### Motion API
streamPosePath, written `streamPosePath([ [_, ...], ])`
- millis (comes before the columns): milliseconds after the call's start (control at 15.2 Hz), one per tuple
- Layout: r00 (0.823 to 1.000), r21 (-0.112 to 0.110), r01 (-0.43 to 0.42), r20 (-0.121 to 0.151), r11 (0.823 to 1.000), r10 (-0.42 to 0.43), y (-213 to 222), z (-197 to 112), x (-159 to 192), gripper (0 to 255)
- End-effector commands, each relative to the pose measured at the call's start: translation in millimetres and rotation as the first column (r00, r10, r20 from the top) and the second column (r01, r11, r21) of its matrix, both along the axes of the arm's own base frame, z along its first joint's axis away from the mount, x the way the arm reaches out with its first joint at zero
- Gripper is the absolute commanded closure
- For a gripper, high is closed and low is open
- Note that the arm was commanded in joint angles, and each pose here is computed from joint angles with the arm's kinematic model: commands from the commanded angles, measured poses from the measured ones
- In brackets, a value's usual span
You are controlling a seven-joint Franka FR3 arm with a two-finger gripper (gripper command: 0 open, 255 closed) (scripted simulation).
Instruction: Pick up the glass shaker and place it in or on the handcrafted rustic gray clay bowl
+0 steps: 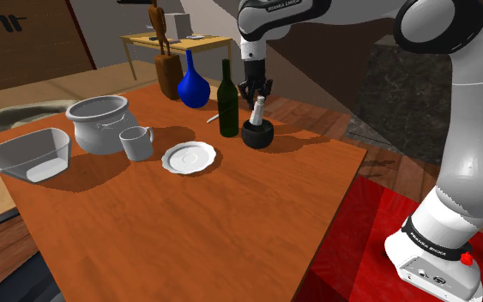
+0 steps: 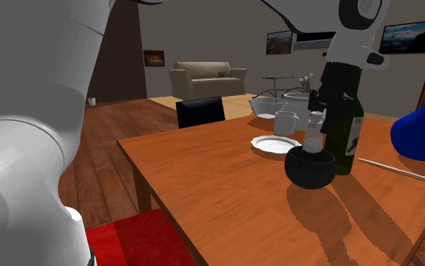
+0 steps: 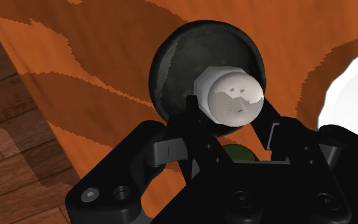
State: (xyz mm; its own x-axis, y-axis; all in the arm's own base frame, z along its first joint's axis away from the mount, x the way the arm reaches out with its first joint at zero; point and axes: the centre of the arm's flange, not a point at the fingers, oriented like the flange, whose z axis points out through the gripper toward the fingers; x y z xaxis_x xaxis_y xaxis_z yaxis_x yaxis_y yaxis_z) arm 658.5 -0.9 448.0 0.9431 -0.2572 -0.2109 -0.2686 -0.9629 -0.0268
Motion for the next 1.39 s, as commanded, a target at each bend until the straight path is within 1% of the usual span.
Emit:
streamPosePath([
  [0, 1.000, 0.000, 0.000, 0.001, 1.000, 0.000, 0, -10, 0, 255],
  [462, 1.000, 0.000, 0.000, 0.001, 1.000, 0.000, 0, -10, 0, 255],
  [528, 1.000, 0.000, 0.000, 0.001, 1.000, 0.000, 0, -10, 0, 0],
  [858, 1.000, 0.000, 0.000, 0.001, 1.000, 0.000, 0, -10, 0, 0],
  [1122, 1.000, 0.000, 0.000, 0.001, 1.000, 0.000, -4, 39, 9, 0],
  [1320, 1.000, 0.000, 0.000, 0.001, 1.000, 0.000, -4, 39, 9, 0],
])
